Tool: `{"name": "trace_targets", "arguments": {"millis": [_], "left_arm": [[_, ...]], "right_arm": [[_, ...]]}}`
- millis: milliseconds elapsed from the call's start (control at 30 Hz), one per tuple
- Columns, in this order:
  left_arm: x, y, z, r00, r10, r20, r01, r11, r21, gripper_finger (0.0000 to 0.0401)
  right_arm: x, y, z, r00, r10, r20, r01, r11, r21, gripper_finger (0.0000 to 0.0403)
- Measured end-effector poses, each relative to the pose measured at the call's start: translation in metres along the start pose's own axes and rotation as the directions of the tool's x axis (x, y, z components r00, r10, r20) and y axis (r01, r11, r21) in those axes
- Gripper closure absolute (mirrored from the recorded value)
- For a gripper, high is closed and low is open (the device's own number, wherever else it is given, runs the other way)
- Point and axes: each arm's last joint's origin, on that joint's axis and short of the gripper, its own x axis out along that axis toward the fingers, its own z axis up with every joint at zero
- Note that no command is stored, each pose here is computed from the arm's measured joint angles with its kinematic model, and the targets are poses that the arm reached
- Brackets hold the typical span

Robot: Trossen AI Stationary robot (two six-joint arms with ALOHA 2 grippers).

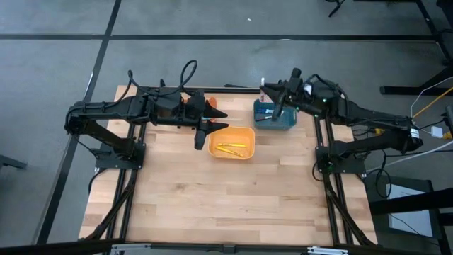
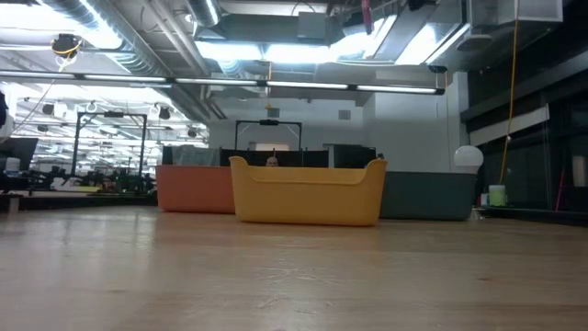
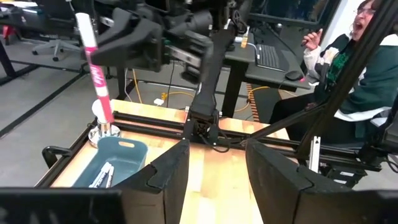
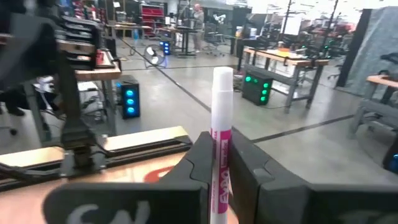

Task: Pick & Place Markers
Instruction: Put the pink marker pen into the blue bin

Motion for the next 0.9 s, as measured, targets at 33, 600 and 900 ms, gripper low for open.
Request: {"name": "trace_targets", "arguments": {"millis": [33, 600, 900], "left_arm": [[0.000, 0.000, 0.000, 1.000, 0.000, 0.000, 0.000, 1.000, 0.000, 0.0249], [0.000, 0.001, 0.000, 1.000, 0.024, 0.004, -0.024, 1.000, 0.000, 0.0253], [0.000, 0.001, 0.000, 1.000, 0.024, 0.005, -0.024, 1.000, -0.001, 0.0254]], "right_arm": [[0.001, -0.004, 0.000, 1.000, -0.007, 0.000, 0.007, 1.000, -0.008, 0.0372], [-0.020, -0.067, 0.043, 0.980, -0.132, -0.148, 0.105, 0.979, -0.176, 0.0371], [-0.019, -0.078, 0.034, 0.953, -0.130, -0.274, 0.071, 0.974, -0.214, 0.0371]]}}
